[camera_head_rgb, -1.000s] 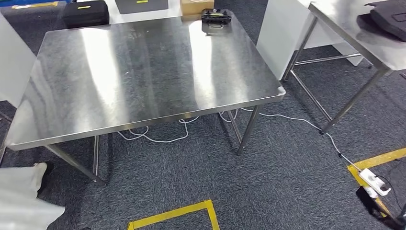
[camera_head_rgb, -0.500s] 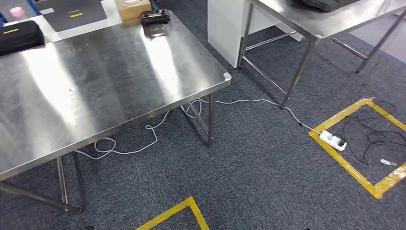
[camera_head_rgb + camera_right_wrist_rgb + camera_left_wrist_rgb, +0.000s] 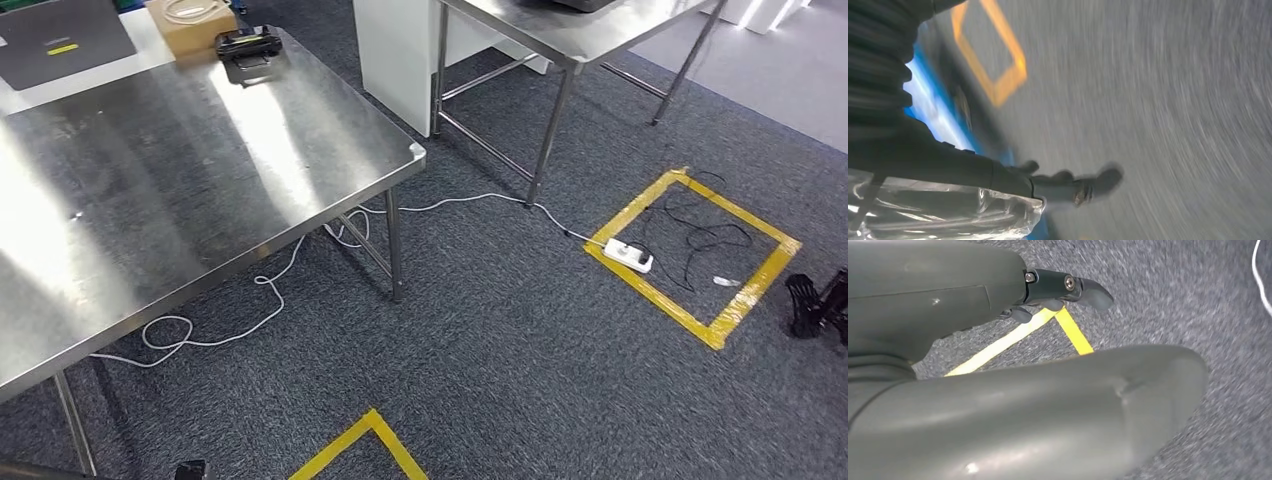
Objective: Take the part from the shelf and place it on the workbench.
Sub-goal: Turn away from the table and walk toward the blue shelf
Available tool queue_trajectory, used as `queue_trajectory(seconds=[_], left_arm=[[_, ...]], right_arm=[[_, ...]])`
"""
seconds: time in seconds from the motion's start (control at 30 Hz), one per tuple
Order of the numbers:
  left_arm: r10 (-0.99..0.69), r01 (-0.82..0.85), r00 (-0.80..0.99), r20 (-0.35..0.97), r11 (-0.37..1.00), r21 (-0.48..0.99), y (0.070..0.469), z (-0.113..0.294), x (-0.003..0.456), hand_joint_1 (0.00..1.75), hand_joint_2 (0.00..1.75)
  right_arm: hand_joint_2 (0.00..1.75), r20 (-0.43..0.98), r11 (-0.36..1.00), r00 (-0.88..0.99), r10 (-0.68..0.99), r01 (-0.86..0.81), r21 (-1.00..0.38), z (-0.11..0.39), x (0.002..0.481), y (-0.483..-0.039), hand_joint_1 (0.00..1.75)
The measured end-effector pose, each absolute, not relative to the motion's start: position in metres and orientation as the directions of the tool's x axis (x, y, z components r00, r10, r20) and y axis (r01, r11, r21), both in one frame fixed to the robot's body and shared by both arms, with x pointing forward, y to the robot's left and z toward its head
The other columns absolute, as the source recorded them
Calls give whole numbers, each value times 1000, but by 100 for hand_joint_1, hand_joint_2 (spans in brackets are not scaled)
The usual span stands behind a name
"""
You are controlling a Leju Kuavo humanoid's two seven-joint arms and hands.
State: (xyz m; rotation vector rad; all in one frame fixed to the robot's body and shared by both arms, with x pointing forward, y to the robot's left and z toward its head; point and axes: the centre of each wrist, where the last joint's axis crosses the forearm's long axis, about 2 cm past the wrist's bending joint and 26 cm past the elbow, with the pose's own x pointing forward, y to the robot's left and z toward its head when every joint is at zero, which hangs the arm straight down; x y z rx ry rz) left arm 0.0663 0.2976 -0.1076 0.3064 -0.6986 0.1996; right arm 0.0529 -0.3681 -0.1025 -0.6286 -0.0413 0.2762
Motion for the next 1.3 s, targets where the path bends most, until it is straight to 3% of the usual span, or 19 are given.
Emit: queue_trajectory(seconds=[0.37,0.5,0.6,0.9,1.3], left_arm=[[-10,-119,850,527,970,211,301,-107,68,0,0],[-21,-52,907,421,986,161,299,-108,65,0,175],[-36,-11,940,338,991,135,298,-109,59,0,175],[-50,7,960,274,988,155,298,-109,61,0,175],[-71,28,962,263,986,164,297,-109,59,0,175]], right_arm=[[175,-3,885,990,140,-126,-447,-108,44,-333,0],[175,40,908,994,102,-77,-412,-108,46,-332,0],[175,47,924,995,87,-63,-377,-109,46,-331,0],[175,36,946,997,70,-55,-320,-110,43,-329,0],[175,56,955,996,76,-57,-290,-109,45,-332,0]])
